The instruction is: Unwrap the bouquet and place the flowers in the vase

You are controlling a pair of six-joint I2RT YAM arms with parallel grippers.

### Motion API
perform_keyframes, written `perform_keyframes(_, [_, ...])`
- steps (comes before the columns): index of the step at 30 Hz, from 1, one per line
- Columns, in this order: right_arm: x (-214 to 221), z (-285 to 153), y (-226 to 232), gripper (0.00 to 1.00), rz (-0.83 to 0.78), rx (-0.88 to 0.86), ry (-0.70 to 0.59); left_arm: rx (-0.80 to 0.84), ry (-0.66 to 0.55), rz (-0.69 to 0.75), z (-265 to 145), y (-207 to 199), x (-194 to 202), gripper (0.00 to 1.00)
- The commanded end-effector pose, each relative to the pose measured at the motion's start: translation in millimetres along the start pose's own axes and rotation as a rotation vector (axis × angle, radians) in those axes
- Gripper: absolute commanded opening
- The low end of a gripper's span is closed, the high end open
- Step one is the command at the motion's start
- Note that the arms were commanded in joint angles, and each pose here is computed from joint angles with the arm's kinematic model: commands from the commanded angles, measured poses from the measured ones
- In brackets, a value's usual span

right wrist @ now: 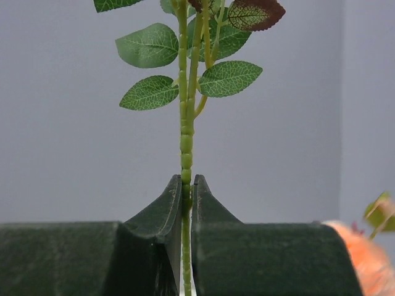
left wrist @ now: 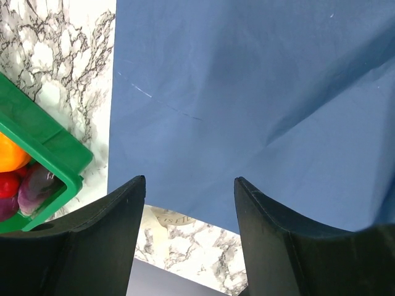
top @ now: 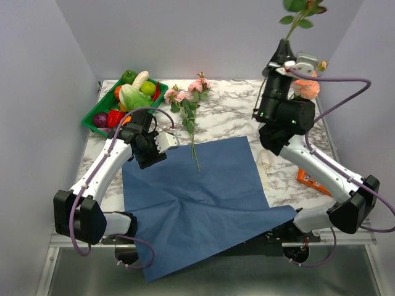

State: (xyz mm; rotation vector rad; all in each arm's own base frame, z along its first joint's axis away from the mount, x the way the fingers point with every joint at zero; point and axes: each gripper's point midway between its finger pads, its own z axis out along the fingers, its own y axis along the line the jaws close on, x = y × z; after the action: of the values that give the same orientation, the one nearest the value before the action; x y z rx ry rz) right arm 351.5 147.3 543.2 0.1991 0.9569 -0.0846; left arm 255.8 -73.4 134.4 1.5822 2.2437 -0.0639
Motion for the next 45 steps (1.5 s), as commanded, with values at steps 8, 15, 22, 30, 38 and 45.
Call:
perform_keyframes(8, [-51.2,46.6,-36.1,0.01,-0.163,0.131,-0.358,-0.021,-0.001,-0.002,0.9,6.3,-3.3,0.68])
perform_keyframes(15, [-24.2,58.2,-46.6,0.01,-0.216,0.154,-0.344,-0.020,0.014,-0.003,5.2,14.0,-1.7,0.68])
perform_keyframes(22, [-6.3,58.7,-55.6,0.01,-0.225,0.166,-0.322,-0.010,0.027,-0.011,9.3,21.0,0.6,0.68])
perform_keyframes(30, [18.6,57.6,-56.4,0.01,-0.236,0.164,-0.306,-0.003,0.031,-0.015,10.3,19.0,3.3,0.68])
perform_keyframes(38, [63.1,45.6,-65.3,0.01,-0.256,0.212,-0.214,-0.013,0.030,-0.018,3.8,20.1,5.4,0.68])
perform_keyframes(45, [89.8,30.9,-78.6,0.27,-0.229,0.251,-0.076,-0.021,0.025,-0.018,-0.7,16.8,7.9,0.68])
